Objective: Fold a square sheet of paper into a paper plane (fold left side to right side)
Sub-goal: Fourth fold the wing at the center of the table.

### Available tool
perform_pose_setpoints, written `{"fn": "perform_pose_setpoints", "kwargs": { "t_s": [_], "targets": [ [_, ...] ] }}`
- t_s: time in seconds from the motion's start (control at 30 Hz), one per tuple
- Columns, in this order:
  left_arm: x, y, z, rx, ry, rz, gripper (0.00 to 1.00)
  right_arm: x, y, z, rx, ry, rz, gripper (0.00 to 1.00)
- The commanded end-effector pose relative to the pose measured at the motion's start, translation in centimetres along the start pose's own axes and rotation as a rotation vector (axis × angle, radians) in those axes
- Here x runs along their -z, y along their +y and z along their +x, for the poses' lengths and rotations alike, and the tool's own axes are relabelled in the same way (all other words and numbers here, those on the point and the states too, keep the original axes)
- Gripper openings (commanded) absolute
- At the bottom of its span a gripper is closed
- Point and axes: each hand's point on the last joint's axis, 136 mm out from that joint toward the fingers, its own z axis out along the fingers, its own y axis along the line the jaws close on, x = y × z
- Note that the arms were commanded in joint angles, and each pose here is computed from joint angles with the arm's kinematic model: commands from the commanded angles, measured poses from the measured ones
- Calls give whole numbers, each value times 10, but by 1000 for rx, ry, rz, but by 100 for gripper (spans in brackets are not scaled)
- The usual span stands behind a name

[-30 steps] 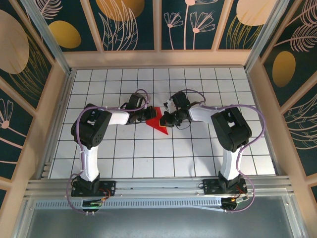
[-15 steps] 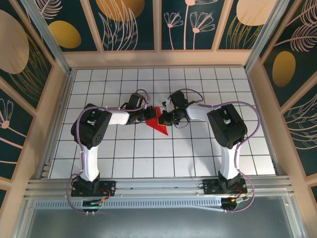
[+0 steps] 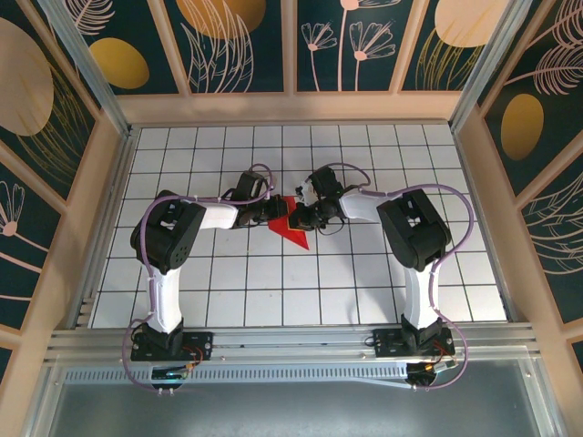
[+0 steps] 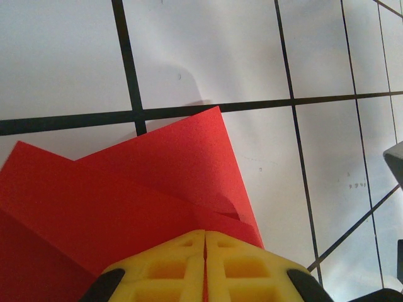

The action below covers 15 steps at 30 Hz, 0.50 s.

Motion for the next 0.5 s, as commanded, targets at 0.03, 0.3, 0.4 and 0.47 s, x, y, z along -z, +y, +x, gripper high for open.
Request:
{"fn": "perform_pose_setpoints", "kwargs": {
  "t_s": [0.03, 0.3, 0.4, 0.47],
  "targets": [
    [-9, 22, 17, 30, 52, -69, 9, -7, 0, -6, 1, -8, 16, 0],
    [-10, 23, 18, 32, 55, -74, 9, -8, -13, -1, 0, 5, 79, 0],
    [-10, 23, 18, 30, 54, -73, 9, -7, -14, 0, 1, 5, 87, 0],
    [-11, 24, 18, 32, 55, -76, 8, -8, -15, 2, 1, 13, 91, 0]
  ]
}}
